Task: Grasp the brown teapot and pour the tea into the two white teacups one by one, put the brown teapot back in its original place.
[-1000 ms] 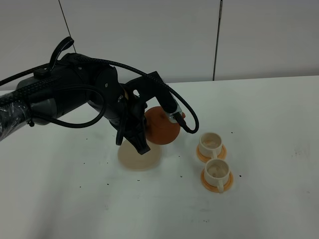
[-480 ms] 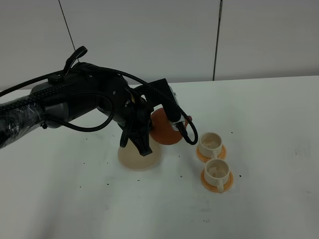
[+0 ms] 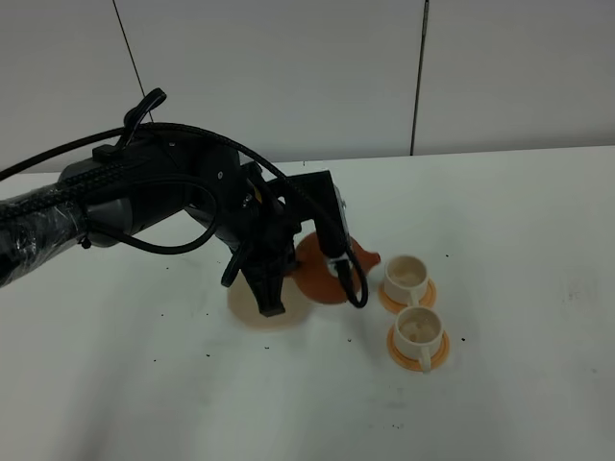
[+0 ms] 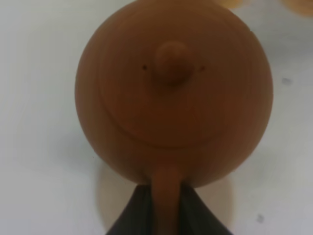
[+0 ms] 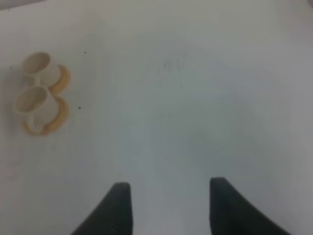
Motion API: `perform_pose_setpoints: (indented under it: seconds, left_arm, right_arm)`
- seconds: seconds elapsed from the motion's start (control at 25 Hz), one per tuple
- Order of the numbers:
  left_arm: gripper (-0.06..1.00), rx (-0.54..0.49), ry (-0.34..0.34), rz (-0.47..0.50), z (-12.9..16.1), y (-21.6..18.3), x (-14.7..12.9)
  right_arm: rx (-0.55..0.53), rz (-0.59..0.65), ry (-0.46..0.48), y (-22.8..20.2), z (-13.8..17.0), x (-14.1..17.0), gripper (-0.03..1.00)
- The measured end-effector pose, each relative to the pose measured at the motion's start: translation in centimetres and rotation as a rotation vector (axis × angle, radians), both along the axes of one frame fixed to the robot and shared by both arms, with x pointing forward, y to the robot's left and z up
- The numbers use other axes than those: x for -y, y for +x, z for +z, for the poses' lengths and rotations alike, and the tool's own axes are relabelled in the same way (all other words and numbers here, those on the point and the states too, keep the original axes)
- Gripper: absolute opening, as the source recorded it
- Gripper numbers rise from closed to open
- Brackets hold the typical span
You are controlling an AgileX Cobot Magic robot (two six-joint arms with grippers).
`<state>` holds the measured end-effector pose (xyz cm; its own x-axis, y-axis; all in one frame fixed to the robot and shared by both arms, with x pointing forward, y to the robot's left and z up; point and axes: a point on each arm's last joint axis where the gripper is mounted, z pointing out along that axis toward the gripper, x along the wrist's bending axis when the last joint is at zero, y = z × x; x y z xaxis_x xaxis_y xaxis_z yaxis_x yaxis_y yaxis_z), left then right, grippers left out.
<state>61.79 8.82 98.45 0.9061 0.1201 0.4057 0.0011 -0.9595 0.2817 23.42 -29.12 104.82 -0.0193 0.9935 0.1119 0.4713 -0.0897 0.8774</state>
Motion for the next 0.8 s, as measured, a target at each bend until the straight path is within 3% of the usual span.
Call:
perform_pose_setpoints:
  seconds: [0.28,0.8]
  left_arm:
    - [0.17,0.005,-0.004,-0.049,0.0,-0.1,0.2]
    - [0.17,0.055,0.05,-0.194,0.1,-0.5,1.2]
  right_arm:
    - [0.0,0.0,0.0,0.0,0.0,0.0,0.36]
    - [0.0,0.0,0.0,0.0,0.0,0.0,0.36]
